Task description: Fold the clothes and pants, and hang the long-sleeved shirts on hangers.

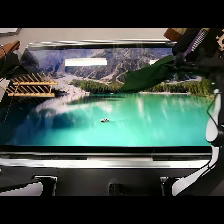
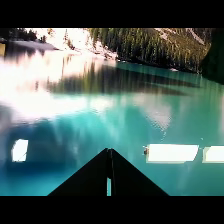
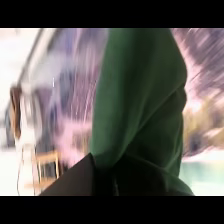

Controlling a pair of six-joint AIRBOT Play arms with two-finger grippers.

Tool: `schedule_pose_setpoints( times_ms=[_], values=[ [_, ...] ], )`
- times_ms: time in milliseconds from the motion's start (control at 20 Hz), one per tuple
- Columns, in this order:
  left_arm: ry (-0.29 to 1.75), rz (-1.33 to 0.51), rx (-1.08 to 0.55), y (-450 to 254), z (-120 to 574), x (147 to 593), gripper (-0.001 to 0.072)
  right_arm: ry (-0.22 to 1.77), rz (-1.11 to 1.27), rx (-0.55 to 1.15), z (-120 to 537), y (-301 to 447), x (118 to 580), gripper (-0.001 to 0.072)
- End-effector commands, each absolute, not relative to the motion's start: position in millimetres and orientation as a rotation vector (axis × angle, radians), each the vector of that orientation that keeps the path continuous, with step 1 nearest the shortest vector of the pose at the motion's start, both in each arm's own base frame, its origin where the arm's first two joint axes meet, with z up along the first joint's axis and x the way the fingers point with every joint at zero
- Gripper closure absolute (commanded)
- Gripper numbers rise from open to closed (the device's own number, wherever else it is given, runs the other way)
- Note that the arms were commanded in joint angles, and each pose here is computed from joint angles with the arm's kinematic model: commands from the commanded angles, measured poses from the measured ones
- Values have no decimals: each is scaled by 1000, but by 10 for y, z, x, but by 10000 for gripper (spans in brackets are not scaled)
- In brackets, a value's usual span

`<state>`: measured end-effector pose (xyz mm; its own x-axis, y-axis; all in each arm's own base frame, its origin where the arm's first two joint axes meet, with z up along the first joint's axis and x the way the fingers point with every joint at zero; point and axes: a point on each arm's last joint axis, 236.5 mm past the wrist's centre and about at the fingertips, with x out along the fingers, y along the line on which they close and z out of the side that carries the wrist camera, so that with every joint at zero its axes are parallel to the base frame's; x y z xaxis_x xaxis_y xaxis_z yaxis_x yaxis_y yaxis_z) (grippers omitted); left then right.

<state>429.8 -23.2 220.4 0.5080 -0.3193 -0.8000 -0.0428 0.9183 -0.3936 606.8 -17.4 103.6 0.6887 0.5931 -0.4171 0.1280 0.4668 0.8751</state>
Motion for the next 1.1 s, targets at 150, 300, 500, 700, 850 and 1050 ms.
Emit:
schedule_pose_setpoints(
  times_ms=[150,300,500,700,850,1050],
  values=[
    [1034,-171,-391,-231,2191,4307,687,666,52,1156,1048,-1833,5757,685],
    [1034,-171,-391,-232,2190,4306,687,666,-106,1200,901,-2522,5388,686],
    [1034,-171,-391,-231,2192,4306,687,766,-387,1171,622,-3184,4711,687],
    [1034,-171,-391,-231,2192,4306,687,935,-700,1041,383,-3628,3901,686],
    [1034,-171,-391,-233,2190,4306,687,1136,-829,982,109,-3603,3391,686],
    [1034,-171,-391,-233,2192,4305,687,1365,-961,1035,-258,-3335,2822,686]
  ],
)
